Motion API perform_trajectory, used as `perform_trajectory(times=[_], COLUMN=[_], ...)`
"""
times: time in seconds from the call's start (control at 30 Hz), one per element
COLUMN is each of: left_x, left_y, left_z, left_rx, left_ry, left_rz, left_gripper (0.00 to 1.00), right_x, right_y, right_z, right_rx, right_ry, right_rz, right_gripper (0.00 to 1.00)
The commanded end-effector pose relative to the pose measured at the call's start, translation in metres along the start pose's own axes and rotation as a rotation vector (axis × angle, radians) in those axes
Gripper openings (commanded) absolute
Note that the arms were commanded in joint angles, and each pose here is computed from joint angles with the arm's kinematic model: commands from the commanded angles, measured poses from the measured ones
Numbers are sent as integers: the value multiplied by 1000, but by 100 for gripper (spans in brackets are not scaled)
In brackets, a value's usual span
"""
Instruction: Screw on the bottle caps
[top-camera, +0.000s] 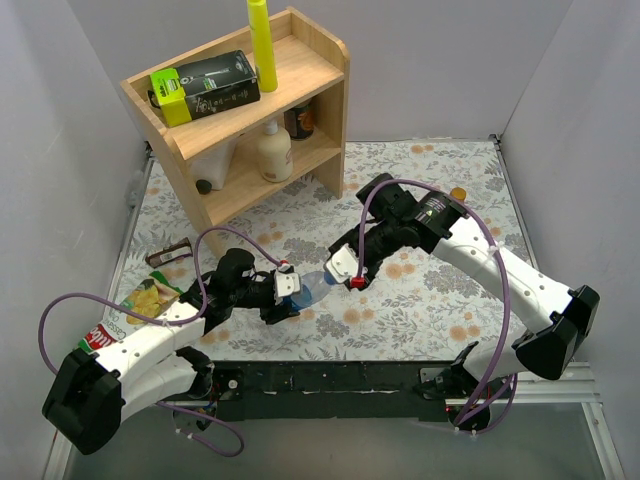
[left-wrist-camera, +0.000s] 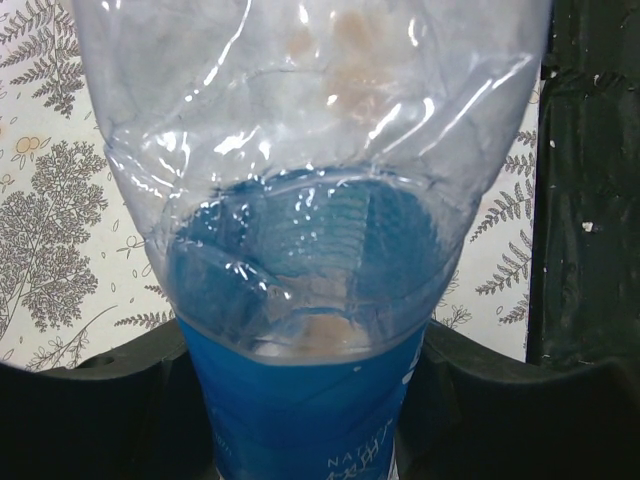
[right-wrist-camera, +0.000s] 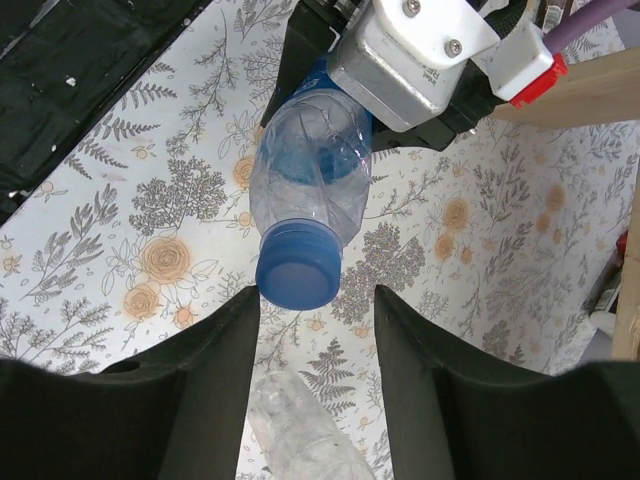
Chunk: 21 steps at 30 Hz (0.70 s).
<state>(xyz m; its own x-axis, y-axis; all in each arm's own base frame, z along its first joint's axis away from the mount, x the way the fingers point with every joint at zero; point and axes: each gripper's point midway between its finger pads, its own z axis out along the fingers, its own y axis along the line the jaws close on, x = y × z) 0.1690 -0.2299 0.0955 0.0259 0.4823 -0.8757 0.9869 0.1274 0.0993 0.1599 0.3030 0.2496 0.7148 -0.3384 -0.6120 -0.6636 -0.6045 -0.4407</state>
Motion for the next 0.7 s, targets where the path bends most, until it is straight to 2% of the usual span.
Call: perform_trajectory(times=[0.0,0.1,0.43,0.6,0.63,0.67], left_x=[-21,-21,-22,-19,-21,-20], left_y=[3,3,6,7,10,13], left_z=[-3,-3,-2,-1,-1,-1], left_rx=[5,2,-16,-25,-40,-62], left_ry=[-55,-59,-64,-60,-68,-66], left_rz=[33,33,22,12,16,-15], left_gripper=[0,0,0,0,0,0], right_x=[-9,-10,-10,-11,-9,-8], right_y=[-2,2,5,1,-2,-4], right_z=[-1,0,6,5,7,8], right_rx=[-4,-31,-62,-57,-56,-49], right_ry=[-26,-29,-45,-44,-41,-35], right_rz=[-92,-93,-109,-90,-56,45], right_gripper=[54,50,50,33,31,27])
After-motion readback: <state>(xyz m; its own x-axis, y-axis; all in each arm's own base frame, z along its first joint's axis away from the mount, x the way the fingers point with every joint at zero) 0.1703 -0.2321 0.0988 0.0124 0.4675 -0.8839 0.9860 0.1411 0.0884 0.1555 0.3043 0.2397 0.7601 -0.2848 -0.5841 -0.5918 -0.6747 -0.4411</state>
